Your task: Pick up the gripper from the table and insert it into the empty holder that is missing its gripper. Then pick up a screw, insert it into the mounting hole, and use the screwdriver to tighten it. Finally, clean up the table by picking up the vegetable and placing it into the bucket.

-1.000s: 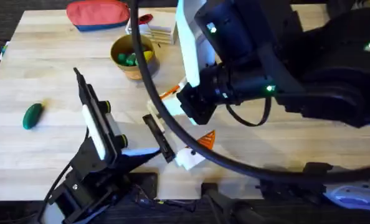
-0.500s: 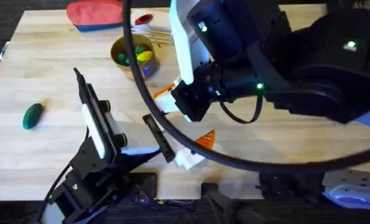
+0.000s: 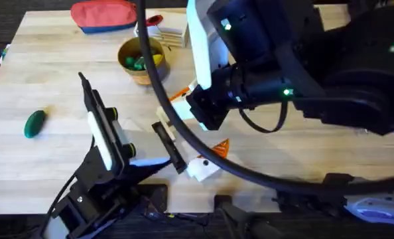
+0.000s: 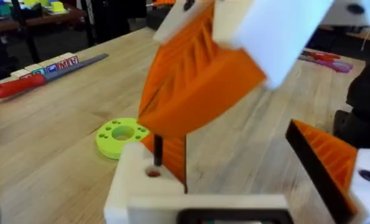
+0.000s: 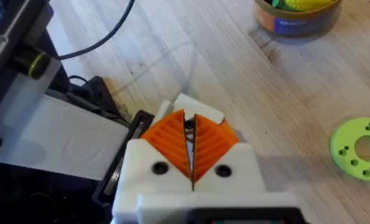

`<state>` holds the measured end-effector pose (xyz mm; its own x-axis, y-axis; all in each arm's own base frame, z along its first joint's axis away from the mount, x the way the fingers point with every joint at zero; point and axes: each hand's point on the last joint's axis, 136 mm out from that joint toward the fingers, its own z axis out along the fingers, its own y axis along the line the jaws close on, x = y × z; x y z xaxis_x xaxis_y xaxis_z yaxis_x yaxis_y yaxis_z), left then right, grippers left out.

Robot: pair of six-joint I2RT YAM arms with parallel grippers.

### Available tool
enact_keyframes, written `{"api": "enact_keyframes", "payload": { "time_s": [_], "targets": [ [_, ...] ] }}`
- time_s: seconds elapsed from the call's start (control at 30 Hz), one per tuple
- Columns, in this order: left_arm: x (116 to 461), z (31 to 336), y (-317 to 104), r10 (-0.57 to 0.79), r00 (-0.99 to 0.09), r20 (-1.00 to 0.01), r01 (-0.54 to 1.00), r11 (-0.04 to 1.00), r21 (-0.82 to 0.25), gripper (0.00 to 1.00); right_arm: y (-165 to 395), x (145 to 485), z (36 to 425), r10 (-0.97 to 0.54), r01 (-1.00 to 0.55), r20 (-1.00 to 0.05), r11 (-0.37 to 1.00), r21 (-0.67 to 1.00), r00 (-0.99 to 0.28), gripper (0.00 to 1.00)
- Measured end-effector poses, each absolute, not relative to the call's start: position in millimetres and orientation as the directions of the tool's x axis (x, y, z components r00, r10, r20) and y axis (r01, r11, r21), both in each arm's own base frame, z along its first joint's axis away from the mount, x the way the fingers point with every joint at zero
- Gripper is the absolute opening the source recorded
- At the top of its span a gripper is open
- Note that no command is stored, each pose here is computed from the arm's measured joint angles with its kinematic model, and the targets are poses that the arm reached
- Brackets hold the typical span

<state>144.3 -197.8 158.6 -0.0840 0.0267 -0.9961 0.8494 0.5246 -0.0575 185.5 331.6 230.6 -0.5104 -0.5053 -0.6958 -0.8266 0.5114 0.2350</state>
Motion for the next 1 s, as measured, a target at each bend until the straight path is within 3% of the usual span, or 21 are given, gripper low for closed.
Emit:
{"api": "enact_keyframes", "payload": {
  "time_s": [0.93, 1.0],
  "targets": [
    [144, 159, -198, 0.028, -0.082, -0.996, 0.849, 0.525, -0.056, 0.985, 335, 188, 210, -0.538, -0.817, -0.650, 0.525, 0.239, -0.537, 0.003],
    [144, 159, -198, 0.028, -0.082, -0.996, 0.849, 0.525, -0.056, 0.986, 335, 188, 210, -0.536, -0.815, -0.650, 0.527, 0.241, -0.539, 0.039]
  ]
}}
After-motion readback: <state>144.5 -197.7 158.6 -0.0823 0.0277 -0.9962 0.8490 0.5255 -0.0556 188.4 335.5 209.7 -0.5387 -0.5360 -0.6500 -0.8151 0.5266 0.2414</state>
